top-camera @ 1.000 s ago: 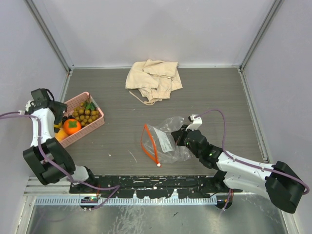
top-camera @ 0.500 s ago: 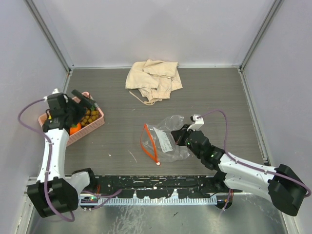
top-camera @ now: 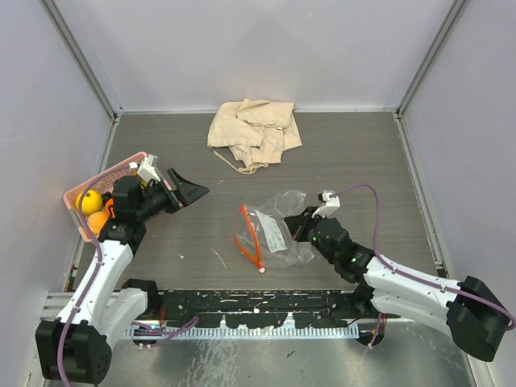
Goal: Open the zip-top bag and remove the fake food
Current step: Place the fake fruit in the bin, then pick up the zipper food storage bag at the center of the board.
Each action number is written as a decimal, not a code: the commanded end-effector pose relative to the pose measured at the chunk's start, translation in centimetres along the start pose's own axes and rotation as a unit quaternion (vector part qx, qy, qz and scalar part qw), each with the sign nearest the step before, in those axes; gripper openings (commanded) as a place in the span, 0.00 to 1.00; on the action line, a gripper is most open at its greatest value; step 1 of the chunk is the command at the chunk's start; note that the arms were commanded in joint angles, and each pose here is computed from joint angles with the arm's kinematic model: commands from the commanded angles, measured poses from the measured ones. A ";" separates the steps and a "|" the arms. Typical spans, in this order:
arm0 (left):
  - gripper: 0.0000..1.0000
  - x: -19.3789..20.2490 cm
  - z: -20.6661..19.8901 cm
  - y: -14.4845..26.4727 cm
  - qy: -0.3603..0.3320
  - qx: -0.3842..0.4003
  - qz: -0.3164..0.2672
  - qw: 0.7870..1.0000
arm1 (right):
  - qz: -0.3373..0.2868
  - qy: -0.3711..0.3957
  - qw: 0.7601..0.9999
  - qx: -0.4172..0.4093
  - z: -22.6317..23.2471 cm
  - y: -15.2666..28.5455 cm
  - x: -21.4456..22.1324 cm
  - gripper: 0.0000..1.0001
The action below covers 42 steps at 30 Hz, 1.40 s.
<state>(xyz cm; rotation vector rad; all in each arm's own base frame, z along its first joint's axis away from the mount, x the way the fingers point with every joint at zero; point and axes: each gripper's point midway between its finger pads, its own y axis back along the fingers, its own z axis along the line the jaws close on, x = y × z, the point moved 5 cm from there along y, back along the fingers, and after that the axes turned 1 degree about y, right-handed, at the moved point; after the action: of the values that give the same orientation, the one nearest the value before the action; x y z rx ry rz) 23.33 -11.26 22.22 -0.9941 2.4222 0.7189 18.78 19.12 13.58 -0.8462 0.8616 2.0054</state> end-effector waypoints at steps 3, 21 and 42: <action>0.98 0.5 -2.5 0.3 0.016 0.121 -0.006 0.992 | -0.027 -0.019 0.999 -0.013 0.5 0.0 -1.1 0.01; 0.98 7.3 -5.4 -0.9 -0.023 0.143 0.046 0.988 | -0.030 -0.024 0.999 -0.010 0.1 0.3 -1.4 0.03; 0.98 12.4 -6.8 -1.4 -0.096 0.095 0.052 0.989 | -0.030 -0.034 0.999 -0.011 -0.4 0.6 -1.3 0.04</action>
<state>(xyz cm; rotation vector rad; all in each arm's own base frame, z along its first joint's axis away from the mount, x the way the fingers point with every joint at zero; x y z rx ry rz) 14.42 -22.25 19.31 -0.6405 2.4026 0.5750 18.75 18.05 13.69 -0.8110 0.8218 1.9949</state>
